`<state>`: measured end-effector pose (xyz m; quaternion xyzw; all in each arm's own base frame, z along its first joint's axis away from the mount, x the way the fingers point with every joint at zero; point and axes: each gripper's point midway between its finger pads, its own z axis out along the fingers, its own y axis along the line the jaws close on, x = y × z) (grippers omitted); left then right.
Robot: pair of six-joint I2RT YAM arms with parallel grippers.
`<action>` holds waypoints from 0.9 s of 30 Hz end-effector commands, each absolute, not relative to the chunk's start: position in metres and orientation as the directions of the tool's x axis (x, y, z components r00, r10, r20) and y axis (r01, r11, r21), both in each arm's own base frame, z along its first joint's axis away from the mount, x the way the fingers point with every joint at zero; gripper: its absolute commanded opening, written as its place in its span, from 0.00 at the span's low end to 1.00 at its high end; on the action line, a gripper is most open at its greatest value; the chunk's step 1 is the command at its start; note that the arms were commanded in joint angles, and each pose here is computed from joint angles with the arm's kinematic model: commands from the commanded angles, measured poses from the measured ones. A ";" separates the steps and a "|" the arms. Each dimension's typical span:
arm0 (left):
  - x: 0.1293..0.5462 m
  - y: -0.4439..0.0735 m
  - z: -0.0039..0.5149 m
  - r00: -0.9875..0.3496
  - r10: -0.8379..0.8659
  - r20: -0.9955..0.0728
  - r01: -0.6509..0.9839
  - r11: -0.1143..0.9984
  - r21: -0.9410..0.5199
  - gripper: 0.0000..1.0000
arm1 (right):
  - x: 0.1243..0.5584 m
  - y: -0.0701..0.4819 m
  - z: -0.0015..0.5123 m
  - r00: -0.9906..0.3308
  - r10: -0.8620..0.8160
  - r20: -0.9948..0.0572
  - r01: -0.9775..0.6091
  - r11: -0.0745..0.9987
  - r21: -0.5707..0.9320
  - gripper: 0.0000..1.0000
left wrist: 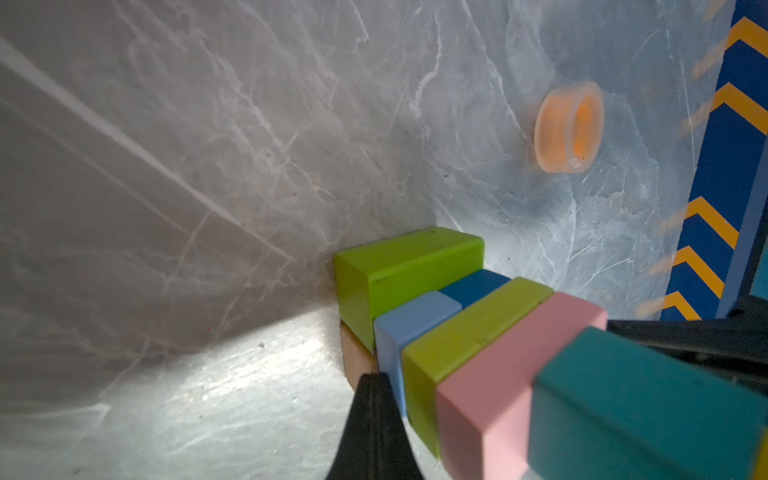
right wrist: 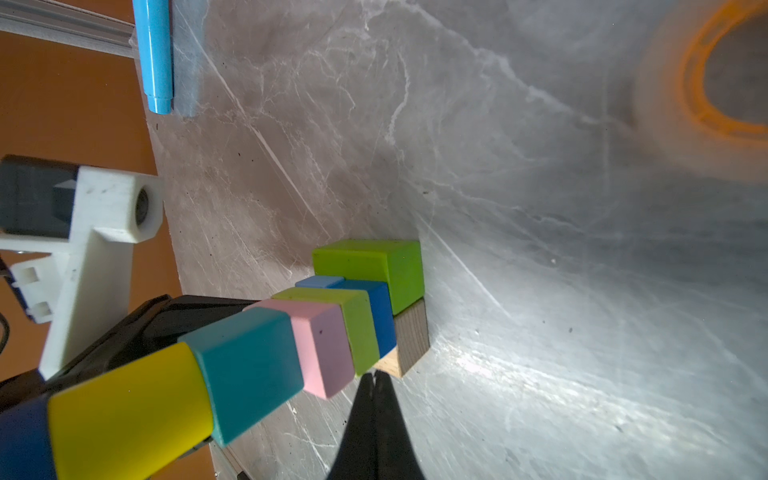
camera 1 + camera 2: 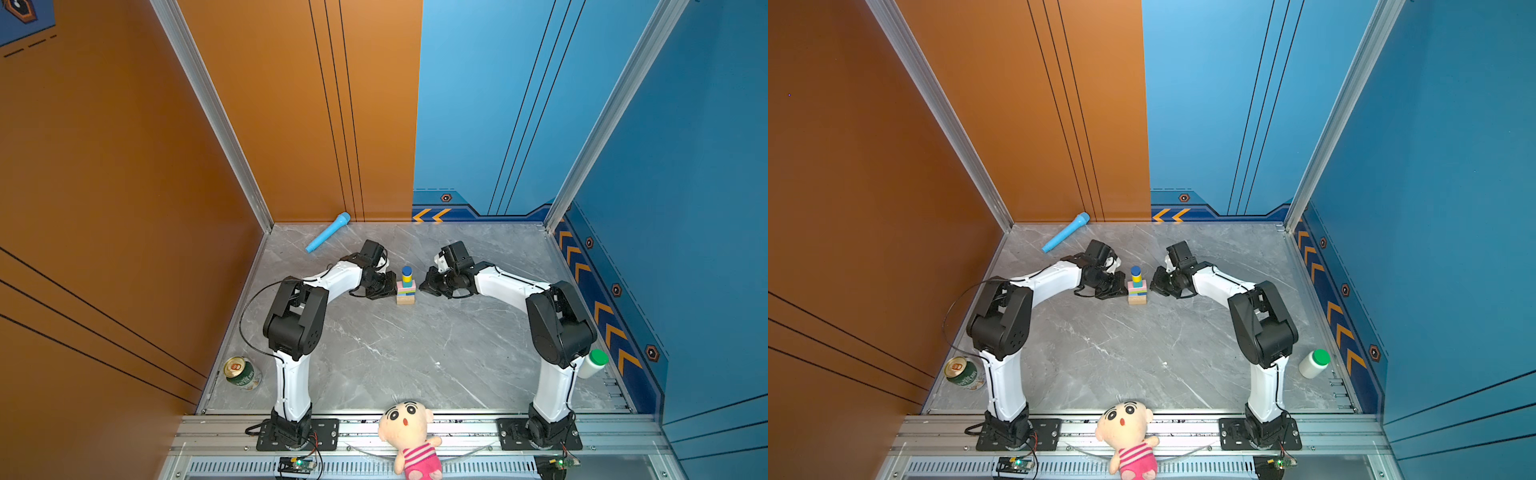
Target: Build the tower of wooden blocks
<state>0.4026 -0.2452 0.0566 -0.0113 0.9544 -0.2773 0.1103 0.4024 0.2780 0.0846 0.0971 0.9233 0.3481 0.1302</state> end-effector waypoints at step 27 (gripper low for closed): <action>0.402 -0.236 0.068 -0.975 -0.088 -0.206 0.036 0.846 -0.533 0.00 | 0.414 0.288 0.071 -0.945 0.289 -0.152 0.111 0.722 0.682 0.00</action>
